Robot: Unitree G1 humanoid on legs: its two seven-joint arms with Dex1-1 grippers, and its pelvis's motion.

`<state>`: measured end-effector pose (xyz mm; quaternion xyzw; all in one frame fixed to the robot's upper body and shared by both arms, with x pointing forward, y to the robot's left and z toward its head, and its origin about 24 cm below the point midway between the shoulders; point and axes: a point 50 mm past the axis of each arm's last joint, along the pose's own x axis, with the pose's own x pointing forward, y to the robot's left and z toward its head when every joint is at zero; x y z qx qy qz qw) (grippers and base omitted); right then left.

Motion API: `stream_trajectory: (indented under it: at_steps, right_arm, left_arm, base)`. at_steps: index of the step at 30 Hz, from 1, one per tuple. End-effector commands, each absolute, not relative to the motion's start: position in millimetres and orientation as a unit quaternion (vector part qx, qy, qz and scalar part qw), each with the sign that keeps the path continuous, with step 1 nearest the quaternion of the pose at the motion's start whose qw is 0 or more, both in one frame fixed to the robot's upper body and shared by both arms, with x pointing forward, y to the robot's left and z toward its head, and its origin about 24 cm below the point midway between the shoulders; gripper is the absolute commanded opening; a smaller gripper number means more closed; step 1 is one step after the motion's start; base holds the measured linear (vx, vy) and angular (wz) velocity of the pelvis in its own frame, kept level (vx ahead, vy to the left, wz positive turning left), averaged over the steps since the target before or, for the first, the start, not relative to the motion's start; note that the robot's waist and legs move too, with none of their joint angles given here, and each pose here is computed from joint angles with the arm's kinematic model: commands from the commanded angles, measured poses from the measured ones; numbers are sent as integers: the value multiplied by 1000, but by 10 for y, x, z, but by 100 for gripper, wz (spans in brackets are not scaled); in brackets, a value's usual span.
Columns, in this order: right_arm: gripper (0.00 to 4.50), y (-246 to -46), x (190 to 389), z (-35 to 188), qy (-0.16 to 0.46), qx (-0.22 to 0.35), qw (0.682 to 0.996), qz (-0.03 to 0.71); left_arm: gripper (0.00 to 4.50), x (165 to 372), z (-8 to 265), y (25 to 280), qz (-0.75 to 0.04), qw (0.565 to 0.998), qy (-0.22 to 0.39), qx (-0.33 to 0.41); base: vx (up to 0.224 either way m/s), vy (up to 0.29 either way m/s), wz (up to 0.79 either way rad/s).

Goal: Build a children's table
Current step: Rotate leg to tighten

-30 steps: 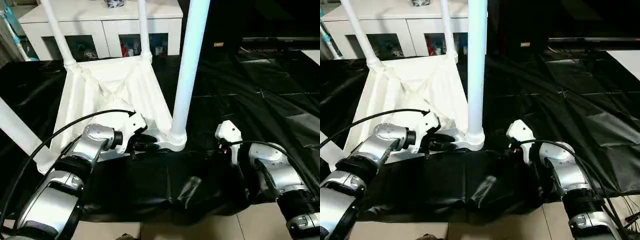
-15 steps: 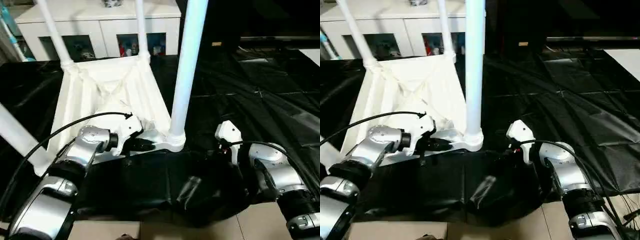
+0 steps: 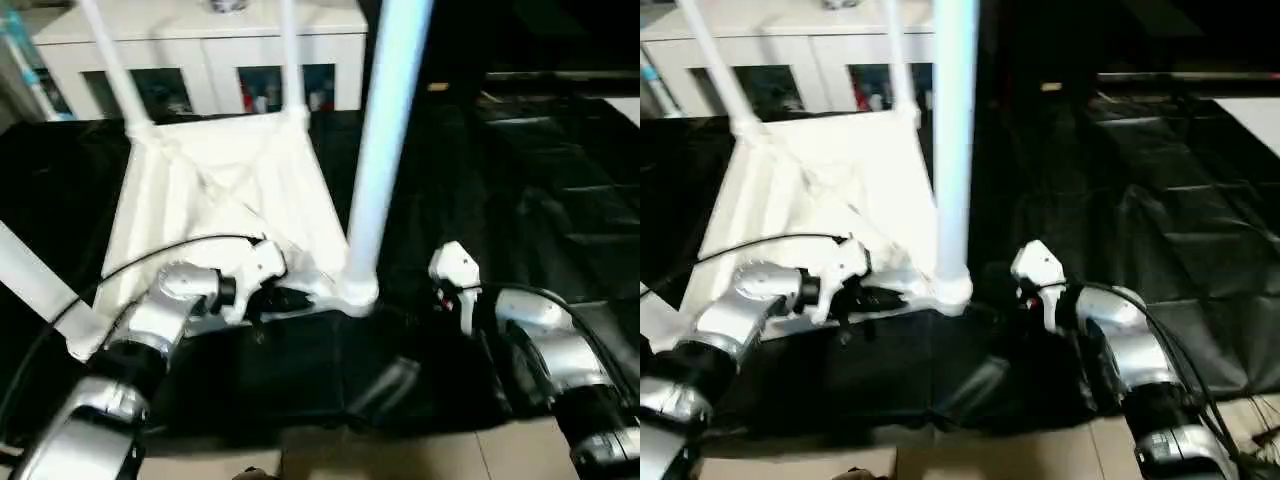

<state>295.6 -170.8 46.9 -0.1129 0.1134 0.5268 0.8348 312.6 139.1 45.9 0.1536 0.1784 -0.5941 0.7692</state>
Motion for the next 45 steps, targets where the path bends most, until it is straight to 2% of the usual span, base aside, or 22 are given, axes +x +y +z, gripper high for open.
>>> stream_trajectory:
  at_steps: [1, 14, 20, 22, 31, 32, 42, 45]
  right_arm:
    - [398, -1700, 2924, 550, 101, -101, 826, 545]
    - [398, -1558, 3038, 530, 98, -102, 836, 530]
    - [398, -1464, 3122, 540, 93, -79, 840, 529]
    - [370, -1446, 3131, 538, 93, -77, 838, 532]
    - [308, -1415, 3129, 490, 98, -82, 831, 541]
    - [287, -1415, 3130, 487, 99, -83, 831, 541]
    - [265, -1406, 3135, 447, 105, -90, 831, 540]
    - [264, -1393, 3165, 392, 113, -86, 850, 507]
  left_arm:
    - [2, 3003, 304, 1269, -603, 768, 186, 107]
    - [2, 2957, 322, 1205, -585, 785, 173, 107]
    - [2, 2952, 336, 1221, -579, 789, 171, 117]
    - [0, 2950, 336, 1227, -579, 788, 172, 119]
    - [0, 2953, 346, 1267, -576, 788, 175, 127]
    - [0, 2955, 346, 1268, -576, 788, 175, 127]
    - [0, 2975, 358, 1268, -575, 789, 174, 128]
    - [0, 2999, 358, 1266, -565, 797, 176, 122]
  base:
    - [0, 0, 0]
    - [0, 0, 0]
    - [0, 0, 0]
    - [0, 0, 0]
    - [0, 0, 0]
    - [0, 0, 0]
    - [0, 0, 0]
    - [0, 0, 0]
